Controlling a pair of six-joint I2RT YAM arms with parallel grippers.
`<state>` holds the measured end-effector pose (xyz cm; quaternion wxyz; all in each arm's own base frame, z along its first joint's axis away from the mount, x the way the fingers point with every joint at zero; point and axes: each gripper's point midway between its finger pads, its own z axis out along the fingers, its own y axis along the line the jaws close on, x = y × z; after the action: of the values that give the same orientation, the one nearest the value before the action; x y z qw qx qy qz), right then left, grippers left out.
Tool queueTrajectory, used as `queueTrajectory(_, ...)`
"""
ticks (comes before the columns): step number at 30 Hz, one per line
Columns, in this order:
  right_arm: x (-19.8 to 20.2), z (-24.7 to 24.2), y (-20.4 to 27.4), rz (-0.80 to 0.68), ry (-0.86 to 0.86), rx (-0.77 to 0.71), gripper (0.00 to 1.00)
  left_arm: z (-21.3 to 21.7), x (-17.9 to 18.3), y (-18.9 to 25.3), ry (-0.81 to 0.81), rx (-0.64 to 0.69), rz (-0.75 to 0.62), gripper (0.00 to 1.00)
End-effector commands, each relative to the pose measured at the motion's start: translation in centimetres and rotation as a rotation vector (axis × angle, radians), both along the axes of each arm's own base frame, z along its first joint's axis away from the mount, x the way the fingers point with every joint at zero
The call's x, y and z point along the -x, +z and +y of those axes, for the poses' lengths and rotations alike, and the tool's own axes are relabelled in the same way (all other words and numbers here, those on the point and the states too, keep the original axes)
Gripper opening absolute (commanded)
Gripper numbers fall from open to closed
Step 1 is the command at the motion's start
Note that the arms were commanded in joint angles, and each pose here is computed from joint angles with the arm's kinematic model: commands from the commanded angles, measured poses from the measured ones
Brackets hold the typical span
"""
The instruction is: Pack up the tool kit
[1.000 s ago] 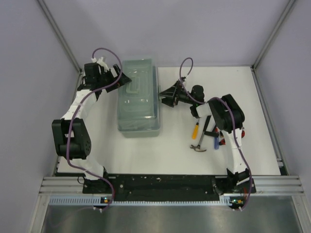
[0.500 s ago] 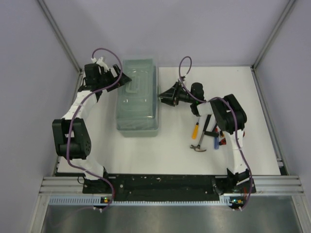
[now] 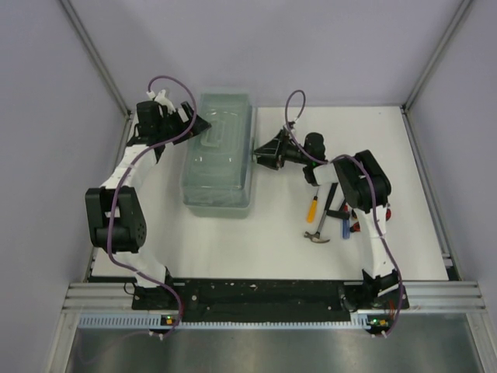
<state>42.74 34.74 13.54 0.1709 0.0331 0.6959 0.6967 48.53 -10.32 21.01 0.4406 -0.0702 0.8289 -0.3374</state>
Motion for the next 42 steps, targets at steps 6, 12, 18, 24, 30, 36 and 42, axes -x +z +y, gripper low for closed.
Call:
queueTrajectory(6,0.7,3.1,5.1,-0.185,0.047,-0.033,0.42,-7.1,5.8,-6.5,-0.205,0.097,0.293,0.90)
queueTrajectory(12,-0.5,2.9,3.3,-0.122,-0.017,0.105,0.29,-6.8,6.0,-7.3,-0.164,0.081,0.317,0.89)
queueTrajectory(18,-1.0,2.8,3.0,-0.096,-0.043,0.151,0.14,-6.2,6.4,-8.5,-0.129,0.060,0.372,0.88)
queueTrajectory(24,-1.4,2.6,2.2,-0.067,-0.063,0.208,0.06,-5.6,6.4,-9.1,-0.094,0.032,0.392,0.87)
queueTrajectory(30,-1.3,2.5,1.2,-0.033,-0.059,0.221,0.15,-5.5,6.3,-9.2,-0.084,0.024,0.397,0.87)
queueTrajectory(36,-0.5,2.6,1.1,-0.032,-0.047,0.119,0.62,-5.6,6.5,-9.0,-0.089,0.036,0.415,0.87)
queueTrajectory(42,-0.3,2.9,3.1,-0.094,-0.033,-0.009,0.76,-6.5,7.3,-9.1,-0.113,0.101,0.454,0.88)
